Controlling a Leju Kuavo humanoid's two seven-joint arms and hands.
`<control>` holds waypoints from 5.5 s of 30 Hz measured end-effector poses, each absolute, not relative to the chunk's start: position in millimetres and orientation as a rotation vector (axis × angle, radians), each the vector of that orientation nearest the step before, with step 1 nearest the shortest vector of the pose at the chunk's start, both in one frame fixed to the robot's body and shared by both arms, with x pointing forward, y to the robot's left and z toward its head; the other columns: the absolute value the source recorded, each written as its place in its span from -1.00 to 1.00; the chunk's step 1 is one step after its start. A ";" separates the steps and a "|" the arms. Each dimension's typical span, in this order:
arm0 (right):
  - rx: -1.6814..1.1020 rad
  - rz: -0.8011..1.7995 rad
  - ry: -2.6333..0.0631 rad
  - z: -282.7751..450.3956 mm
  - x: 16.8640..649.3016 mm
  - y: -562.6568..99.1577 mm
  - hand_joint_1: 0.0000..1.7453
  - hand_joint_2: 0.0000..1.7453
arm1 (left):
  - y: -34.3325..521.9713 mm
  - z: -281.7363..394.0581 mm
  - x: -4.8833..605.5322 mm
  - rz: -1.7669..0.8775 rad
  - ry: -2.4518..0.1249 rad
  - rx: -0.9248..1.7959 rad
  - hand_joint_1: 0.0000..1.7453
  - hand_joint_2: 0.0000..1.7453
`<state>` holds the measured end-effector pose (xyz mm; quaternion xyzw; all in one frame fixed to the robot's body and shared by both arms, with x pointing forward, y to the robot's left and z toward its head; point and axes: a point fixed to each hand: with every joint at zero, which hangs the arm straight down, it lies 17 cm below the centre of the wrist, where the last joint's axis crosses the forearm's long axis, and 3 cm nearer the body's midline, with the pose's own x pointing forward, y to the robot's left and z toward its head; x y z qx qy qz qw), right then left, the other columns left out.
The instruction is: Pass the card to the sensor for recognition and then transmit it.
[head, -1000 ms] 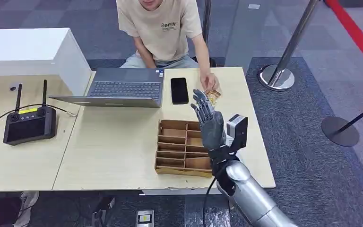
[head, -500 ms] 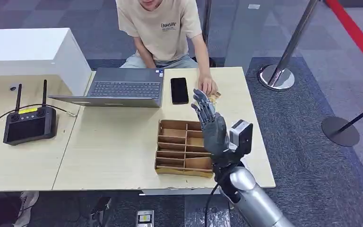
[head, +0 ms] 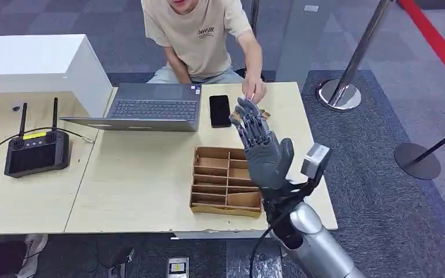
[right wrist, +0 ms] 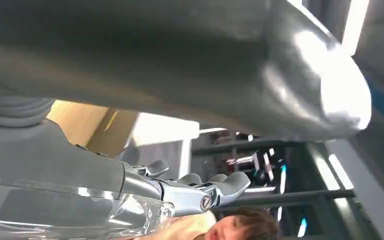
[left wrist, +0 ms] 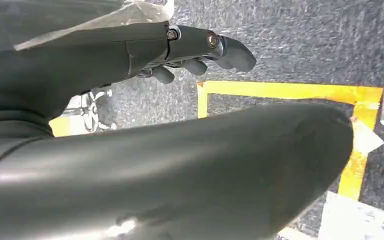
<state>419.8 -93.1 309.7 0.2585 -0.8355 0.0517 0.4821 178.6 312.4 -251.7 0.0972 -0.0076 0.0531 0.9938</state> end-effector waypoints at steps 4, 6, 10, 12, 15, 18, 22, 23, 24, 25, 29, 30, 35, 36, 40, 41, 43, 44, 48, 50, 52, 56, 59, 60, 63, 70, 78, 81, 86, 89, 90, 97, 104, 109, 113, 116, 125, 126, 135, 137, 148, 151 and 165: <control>0.680 0.112 -2.051 319.8 414.1 -92.5 -1.00 1.00 | 313.8 -251.7 178.6 0.110 -0.016 0.196 -1.00 -1.00; 0.680 0.118 -2.059 322.6 412.9 -91.9 -1.00 1.00 | 315.2 -251.6 178.9 0.114 -0.016 0.199 -1.00 -1.00; 0.691 0.116 -2.046 323.6 413.9 -90.7 -1.00 1.00 | 317.8 -251.0 180.8 0.124 -0.020 0.202 -1.00 -1.00; 0.693 0.117 -2.044 323.7 414.1 -90.2 -1.00 1.00 | 318.1 -250.9 181.0 0.128 -0.020 0.201 -1.00 -1.00; 0.667 0.128 -2.043 322.1 415.7 -90.2 -1.00 1.00 | 319.0 -250.8 181.2 0.134 -0.020 0.200 -1.00 -1.00; 0.606 0.161 -2.049 320.5 419.2 -89.5 -1.00 1.00 | 319.5 -250.7 181.5 0.140 -0.020 0.196 -1.00 -1.00; 0.623 0.181 -2.016 315.1 419.6 -85.2 -1.00 1.00 | 322.3 -250.6 181.6 0.147 -0.019 0.196 -1.00 -1.00; 0.626 0.182 -2.007 312.9 420.3 -84.9 -1.00 1.00 | 322.9 -250.6 181.6 0.149 -0.019 0.196 -1.00 -1.00; 0.624 0.186 -2.001 311.0 420.9 -84.6 -1.00 1.00 | 323.6 -250.5 181.7 0.151 -0.020 0.196 -1.00 -1.00; 0.621 0.189 -1.997 309.3 421.9 -84.8 -1.00 1.00 | 324.2 -250.5 181.7 0.151 -0.020 0.197 -1.00 -1.00; 0.610 0.199 -1.987 304.2 424.3 -84.8 -1.00 1.00 | 326.3 -250.4 181.9 0.152 -0.021 0.199 -1.00 -1.00; 0.609 0.200 -1.985 303.0 424.5 -84.5 -1.00 1.00 | 326.5 -250.4 182.0 0.153 -0.022 0.200 -1.00 -1.00; 0.620 0.205 -1.967 297.7 424.9 -82.9 -1.00 1.00 | 327.1 -250.5 182.2 0.152 -0.024 0.201 -1.00 -1.00; 0.625 0.205 -1.963 297.2 424.6 -82.5 -1.00 1.00 | 327.3 -250.5 182.1 0.152 -0.024 0.201 -1.00 -1.00; 0.608 0.217 -1.964 294.1 424.9 -81.9 -1.00 1.00 | 328.1 -250.5 182.0 0.151 -0.025 0.199 -1.00 -1.00; 0.584 0.224 -1.972 293.5 425.6 -82.5 -1.00 1.00 | 327.7 -250.5 182.0 0.151 -0.025 0.198 -1.00 -1.00; 0.543 0.236 -1.983 292.0 427.2 -83.9 -1.00 1.00 | 327.8 -250.6 181.9 0.149 -0.025 0.194 -1.00 -1.00; 0.512 0.244 -1.989 290.5 428.4 -84.8 -1.00 1.00 | 327.9 -250.6 182.0 0.147 -0.025 0.193 -1.00 -1.00; 0.411 0.271 -2.005 284.3 432.6 -88.3 -1.00 1.00 | 328.0 -250.5 183.7 0.131 -0.037 0.189 -1.00 -1.00; 0.392 0.281 -2.007 281.6 433.0 -87.8 -1.00 1.00 | 328.0 -250.5 184.0 0.128 -0.039 0.190 -1.00 -1.00; 0.369 0.297 -2.011 279.1 433.2 -87.0 -1.00 1.00 | 328.3 -250.5 183.9 0.124 -0.039 0.192 -1.00 -1.00; 0.219 0.359 -2.036 272.5 437.2 -89.8 -1.00 1.00 | 328.7 -250.6 183.5 0.122 -0.039 0.194 -1.00 -1.00; 0.048 0.416 -2.089 272.6 438.6 -94.6 -1.00 1.00 | 328.9 -250.7 183.2 0.118 -0.039 0.196 -1.00 -1.00; 0.009 0.425 -2.101 272.6 438.3 -96.0 -1.00 1.00 | 329.0 -250.8 183.0 0.117 -0.039 0.196 -1.00 -1.00; -0.061 0.446 -2.116 267.8 435.7 -98.1 -1.00 1.00 | 328.3 -251.1 182.2 0.114 -0.038 0.196 -1.00 -1.00; -0.155 0.512 -2.106 249.0 430.4 -99.0 -1.00 1.00 | 323.6 -252.8 176.9 0.085 -0.031 0.186 -1.00 -1.00; -0.373 0.605 -2.076 227.5 423.9 -111.1 -1.00 1.00 | 322.1 -254.0 172.1 0.052 -0.022 0.179 -1.00 -1.00; -0.488 0.661 -2.064 221.8 422.2 -116.2 -1.00 1.00 | 323.5 -254.0 171.7 0.048 -0.021 0.187 -1.00 -1.00; -0.640 0.686 -2.075 220.1 416.2 -126.0 -1.00 1.00 | 324.4 -254.2 172.4 0.065 -0.028 0.195 -1.00 -1.00; -0.691 0.686 -2.080 219.2 414.7 -130.4 -1.00 1.00 | 323.3 -254.4 172.3 0.067 -0.030 0.198 -1.00 -1.00; -0.706 0.693 -2.078 218.0 414.6 -131.0 -1.00 1.00 | 323.3 -254.4 172.5 0.068 -0.031 0.199 -1.00 -1.00; -0.755 0.743 -2.042 205.5 416.8 -131.7 -1.00 1.00 | 317.7 -254.4 175.4 0.095 -0.046 0.210 -1.00 -1.00; -0.767 0.790 -1.990 186.2 420.4 -132.1 -1.00 1.00 | 307.6 -254.3 176.6 0.084 -0.049 0.198 -1.00 -1.00; -0.802 0.812 -1.961 177.7 422.3 -133.7 -1.00 1.00 | 305.1 -254.4 176.1 0.083 -0.045 0.194 -1.00 -1.00; -0.829 0.839 -1.935 169.0 423.5 -134.7 -1.00 1.00 | 303.9 -254.1 177.2 0.082 -0.047 0.190 -1.00 -1.00; -0.831 0.851 -1.923 164.3 423.6 -134.3 -1.00 1.00 | 303.0 -253.7 178.8 0.080 -0.049 0.187 -1.00 -1.00; -0.840 0.900 -1.861 144.8 426.3 -136.0 -1.00 1.00 | 296.7 -251.4 188.1 0.062 -0.071 0.170 -1.00 -1.00; -0.841 0.903 -1.856 143.2 426.5 -136.7 -0.02 1.00 | 295.6 -251.1 189.5 0.058 -0.074 0.169 -1.00 -1.00; -0.845 0.942 -1.835 134.7 430.0 -137.1 1.00 1.00 | 290.8 -248.0 197.9 0.048 -0.081 0.159 -1.00 -1.00; -0.845 0.954 -1.834 133.6 430.9 -136.1 1.00 1.00 | 290.8 -247.4 199.4 0.049 -0.081 0.159 -1.00 -1.00; -0.858 0.981 -1.864 142.8 432.4 -130.4 1.00 1.00 | 291.3 -244.4 207.2 0.046 -0.084 0.161 -1.00 -1.00; -0.862 0.989 -1.867 144.9 432.8 -129.5 1.00 1.00 | 291.8 -244.1 207.9 0.047 -0.083 0.163 -1.00 -1.00; -0.867 1.007 -1.908 156.1 429.2 -119.3 1.00 1.00 | 293.3 -241.2 215.5 0.046 -0.091 0.171 -1.00 -1.00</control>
